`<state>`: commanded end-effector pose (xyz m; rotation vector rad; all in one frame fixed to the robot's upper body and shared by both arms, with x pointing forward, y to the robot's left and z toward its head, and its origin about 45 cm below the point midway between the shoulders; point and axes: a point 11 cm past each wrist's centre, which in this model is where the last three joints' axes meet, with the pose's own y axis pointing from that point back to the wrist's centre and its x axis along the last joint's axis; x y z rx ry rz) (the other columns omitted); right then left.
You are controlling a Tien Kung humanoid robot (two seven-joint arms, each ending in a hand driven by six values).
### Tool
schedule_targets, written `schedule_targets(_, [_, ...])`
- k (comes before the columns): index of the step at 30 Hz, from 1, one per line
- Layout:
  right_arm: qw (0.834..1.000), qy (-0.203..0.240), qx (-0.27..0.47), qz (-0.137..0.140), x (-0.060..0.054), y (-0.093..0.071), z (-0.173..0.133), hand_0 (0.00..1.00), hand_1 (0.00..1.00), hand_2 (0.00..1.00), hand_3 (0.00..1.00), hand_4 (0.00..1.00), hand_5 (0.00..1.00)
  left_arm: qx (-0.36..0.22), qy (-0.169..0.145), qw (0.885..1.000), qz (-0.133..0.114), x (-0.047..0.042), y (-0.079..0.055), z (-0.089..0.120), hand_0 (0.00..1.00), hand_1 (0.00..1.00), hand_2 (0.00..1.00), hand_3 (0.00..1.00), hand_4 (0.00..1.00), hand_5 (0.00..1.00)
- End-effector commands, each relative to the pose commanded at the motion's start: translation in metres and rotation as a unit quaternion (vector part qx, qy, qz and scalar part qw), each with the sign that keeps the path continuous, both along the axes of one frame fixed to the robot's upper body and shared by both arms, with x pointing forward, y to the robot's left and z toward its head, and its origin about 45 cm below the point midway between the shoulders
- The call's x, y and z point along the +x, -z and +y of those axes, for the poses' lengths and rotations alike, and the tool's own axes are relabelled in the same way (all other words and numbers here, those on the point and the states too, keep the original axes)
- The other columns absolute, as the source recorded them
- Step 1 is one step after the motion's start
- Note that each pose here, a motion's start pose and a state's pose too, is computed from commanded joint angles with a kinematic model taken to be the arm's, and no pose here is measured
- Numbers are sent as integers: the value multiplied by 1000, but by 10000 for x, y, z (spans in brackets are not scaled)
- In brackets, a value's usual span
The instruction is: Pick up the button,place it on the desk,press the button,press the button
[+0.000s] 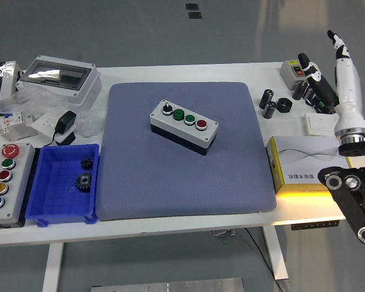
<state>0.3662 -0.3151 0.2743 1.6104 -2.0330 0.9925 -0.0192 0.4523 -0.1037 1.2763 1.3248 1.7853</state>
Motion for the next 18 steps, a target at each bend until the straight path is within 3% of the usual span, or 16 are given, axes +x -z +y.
schedule_targets(6, [999, -26, -17, 32, 45, 155, 237, 998, 998, 998, 998, 998, 991, 3, 2, 1000, -1, 21, -15, 37, 659, 630, 620, 698, 824, 264])
schedule_targets(11, [997, -39, -45, 51, 85, 175, 398, 998, 998, 998, 998, 998, 991, 6, 2, 1000, 0, 23, -27, 67, 659, 630, 620, 698, 824, 264])
schedule_targets(12, [996, -40, -51, 53, 94, 169, 426, 998, 998, 998, 998, 998, 917, 7, 2, 1000, 0, 25, -29, 70, 659, 630, 620, 699, 825, 265])
schedule_targets(17, [994, -56, -74, 63, 128, 148, 614, 998, 998, 998, 998, 998, 917, 7, 0, 1000, -3, 27, -26, 64, 659, 630, 620, 699, 825, 265])
schedule_targets(18, [993, -62, -78, 66, 136, 154, 667, 998, 998, 998, 998, 998, 833, 6, -1, 1000, -3, 25, -25, 62, 659, 630, 620, 699, 825, 267])
